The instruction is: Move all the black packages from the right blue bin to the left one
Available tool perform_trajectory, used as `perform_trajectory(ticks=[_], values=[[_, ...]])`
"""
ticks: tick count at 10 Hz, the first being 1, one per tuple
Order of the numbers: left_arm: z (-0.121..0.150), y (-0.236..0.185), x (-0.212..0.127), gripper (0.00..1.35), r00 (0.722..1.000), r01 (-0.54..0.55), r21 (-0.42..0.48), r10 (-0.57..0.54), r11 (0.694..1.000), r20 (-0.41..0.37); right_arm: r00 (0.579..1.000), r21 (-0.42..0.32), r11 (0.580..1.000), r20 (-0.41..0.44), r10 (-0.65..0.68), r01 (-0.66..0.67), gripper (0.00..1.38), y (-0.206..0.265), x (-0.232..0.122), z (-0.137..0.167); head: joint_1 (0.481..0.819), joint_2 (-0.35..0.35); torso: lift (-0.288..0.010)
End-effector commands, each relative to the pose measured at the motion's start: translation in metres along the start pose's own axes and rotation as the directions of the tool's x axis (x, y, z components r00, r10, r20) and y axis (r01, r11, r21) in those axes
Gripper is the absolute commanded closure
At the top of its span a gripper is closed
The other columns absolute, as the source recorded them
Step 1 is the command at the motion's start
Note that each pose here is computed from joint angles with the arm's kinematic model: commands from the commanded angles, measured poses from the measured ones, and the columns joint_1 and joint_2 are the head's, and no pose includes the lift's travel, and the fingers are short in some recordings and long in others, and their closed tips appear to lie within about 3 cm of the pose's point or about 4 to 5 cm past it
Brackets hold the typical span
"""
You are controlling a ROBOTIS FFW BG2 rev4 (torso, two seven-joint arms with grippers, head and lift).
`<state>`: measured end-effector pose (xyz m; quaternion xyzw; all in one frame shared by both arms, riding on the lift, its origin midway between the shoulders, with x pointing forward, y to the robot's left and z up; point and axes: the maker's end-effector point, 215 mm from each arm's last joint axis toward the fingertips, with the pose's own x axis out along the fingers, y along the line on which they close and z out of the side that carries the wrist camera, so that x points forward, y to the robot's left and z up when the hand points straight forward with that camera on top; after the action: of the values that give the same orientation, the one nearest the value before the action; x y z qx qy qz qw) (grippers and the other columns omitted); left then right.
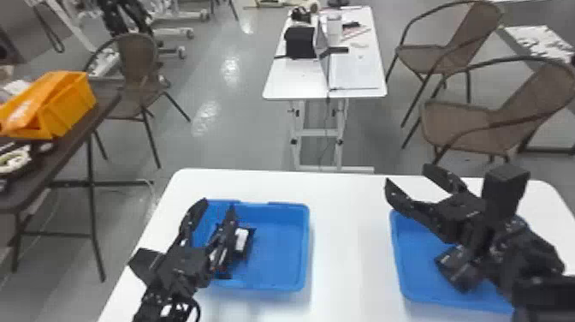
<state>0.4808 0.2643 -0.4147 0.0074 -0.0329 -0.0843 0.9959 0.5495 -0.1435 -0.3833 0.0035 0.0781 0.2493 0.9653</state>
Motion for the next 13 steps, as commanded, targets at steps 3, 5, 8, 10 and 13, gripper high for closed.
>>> perform_trajectory(ticks=[3, 5, 8, 10, 13], values=[[0.042, -0.006, 0.003, 0.18, 0.991, -0.015, -0.075, 0.025, 0.997, 0.13, 0.999, -0.037, 0.999, 0.021, -0.033, 0.033, 0.26, -0.011, -0.01, 0.004, 0.695, 0.115, 0.0], [0.082, 0.005, 0.003, 0.18, 0.97, -0.078, -0.086, 0.095, 0.993, 0.225, 0.979, -0.043, 0.979, 0.049, -0.198, 0.2, 0.26, -0.037, -0.039, 0.0, 0.695, 0.106, 0.0], [0.096, 0.012, -0.002, 0.18, 0.956, -0.114, -0.105, 0.138, 0.988, 0.258, 0.89, 0.019, 0.891, 0.047, -0.453, 0.453, 0.27, -0.076, -0.098, -0.031, 0.695, 0.046, 0.0], [0.096, 0.012, -0.003, 0.18, 0.955, -0.117, -0.111, 0.142, 0.987, 0.259, 0.851, 0.07, 0.848, -0.064, -0.521, 0.525, 0.26, -0.104, -0.129, -0.085, 0.695, 0.012, 0.0], [0.094, 0.011, -0.003, 0.18, 0.957, -0.117, -0.12, 0.144, 0.986, 0.252, 0.788, 0.112, 0.786, -0.212, -0.579, 0.608, 0.26, -0.139, -0.155, -0.156, 0.695, -0.052, 0.0]])
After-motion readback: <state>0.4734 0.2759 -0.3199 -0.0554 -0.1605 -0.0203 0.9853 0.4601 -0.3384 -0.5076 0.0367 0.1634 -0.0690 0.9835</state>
